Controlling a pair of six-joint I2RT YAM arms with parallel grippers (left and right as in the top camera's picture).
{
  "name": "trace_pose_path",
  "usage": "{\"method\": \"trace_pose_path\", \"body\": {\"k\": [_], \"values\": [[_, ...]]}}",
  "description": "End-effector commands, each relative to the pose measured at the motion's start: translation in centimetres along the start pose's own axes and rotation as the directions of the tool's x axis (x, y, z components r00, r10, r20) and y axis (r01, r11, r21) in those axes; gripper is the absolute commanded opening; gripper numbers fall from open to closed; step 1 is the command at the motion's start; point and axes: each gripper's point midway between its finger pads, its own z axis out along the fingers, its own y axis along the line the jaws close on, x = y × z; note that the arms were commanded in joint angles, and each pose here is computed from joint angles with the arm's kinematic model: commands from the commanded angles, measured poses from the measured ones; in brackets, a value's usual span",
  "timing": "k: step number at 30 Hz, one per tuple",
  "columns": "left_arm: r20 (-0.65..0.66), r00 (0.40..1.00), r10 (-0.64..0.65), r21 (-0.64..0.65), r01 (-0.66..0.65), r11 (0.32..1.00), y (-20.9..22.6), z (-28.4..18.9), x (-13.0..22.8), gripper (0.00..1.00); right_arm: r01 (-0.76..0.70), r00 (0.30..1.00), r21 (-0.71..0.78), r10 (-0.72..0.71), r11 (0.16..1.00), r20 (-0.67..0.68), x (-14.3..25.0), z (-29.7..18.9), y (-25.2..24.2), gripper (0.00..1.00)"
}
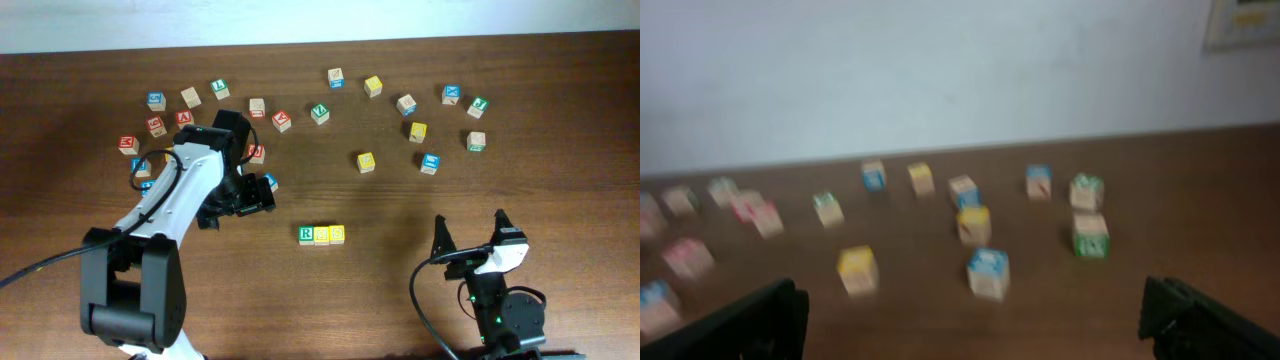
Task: Spell out RSS
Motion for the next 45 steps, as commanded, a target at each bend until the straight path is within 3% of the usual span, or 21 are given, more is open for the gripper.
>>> {"method": "trace_pose_path", "body": {"k": [1,3,9,11,29,31,35,39,42,45], "values": [[0.035,0.999,-0.001,0.011,0.000,1.000,0.0,-1.1,-0.5,0.99,0.100,0.995,0.008,-0.100,0.995,-0.004,0.2,0.0,-0.4,0.98],[0.035,0.999,-0.001,0.011,0.000,1.000,0.0,-1.1,-0.5,0.99,0.187,0.982,0.007,-0.187,0.982,-0.008,0.3,0.0,-0.5,0.98],[0.035,0.999,-0.001,0.011,0.000,1.000,0.0,-1.1,-0.5,0.99,0.180,0.984,0.054,-0.180,0.982,-0.011,0.2,0.0,-1.6,0.98],[0.035,0.999,-0.001,0.011,0.000,1.000,0.0,-1.1,-0.5,0.99,0.118,0.993,0.083,-0.118,0.990,-0.006,0.1,-0.1,-2.0,0.98],[0.035,0.999,0.001,0.009,-0.001,1.000,0.0,-1.1,-0.5,0.99,0.103,0.995,0.050,-0.103,0.993,-0.004,0.1,0.0,-1.4,0.98],[0.010,0.999,0.053,-0.058,-0.052,0.997,1.3,-1.2,0.3,0.99,0.103,0.995,0.050,-0.103,0.993,-0.004,0.1,0.0,-1.4,0.98],[0.309,0.950,0.045,0.060,-0.067,0.996,1.3,-8.9,0.7,0.99,0.103,0.995,0.050,-0.103,0.993,-0.004,0.1,0.0,-1.4,0.98],[0.610,0.785,0.109,0.115,-0.224,0.968,3.5,-11.6,5.3,0.99,0.103,0.995,0.050,-0.103,0.993,-0.003,0.1,0.0,-1.4,0.98],[0.679,0.728,0.094,0.100,-0.218,0.971,5.5,-10.6,7.7,0.99,0.103,0.995,0.050,-0.103,0.993,-0.003,0.1,0.0,-1.4,0.98],[0.684,0.724,0.091,0.096,-0.212,0.973,5.8,-10.5,7.9,0.99,0.103,0.995,0.050,-0.103,0.993,-0.003,0.1,0.0,-1.4,0.98]]}}
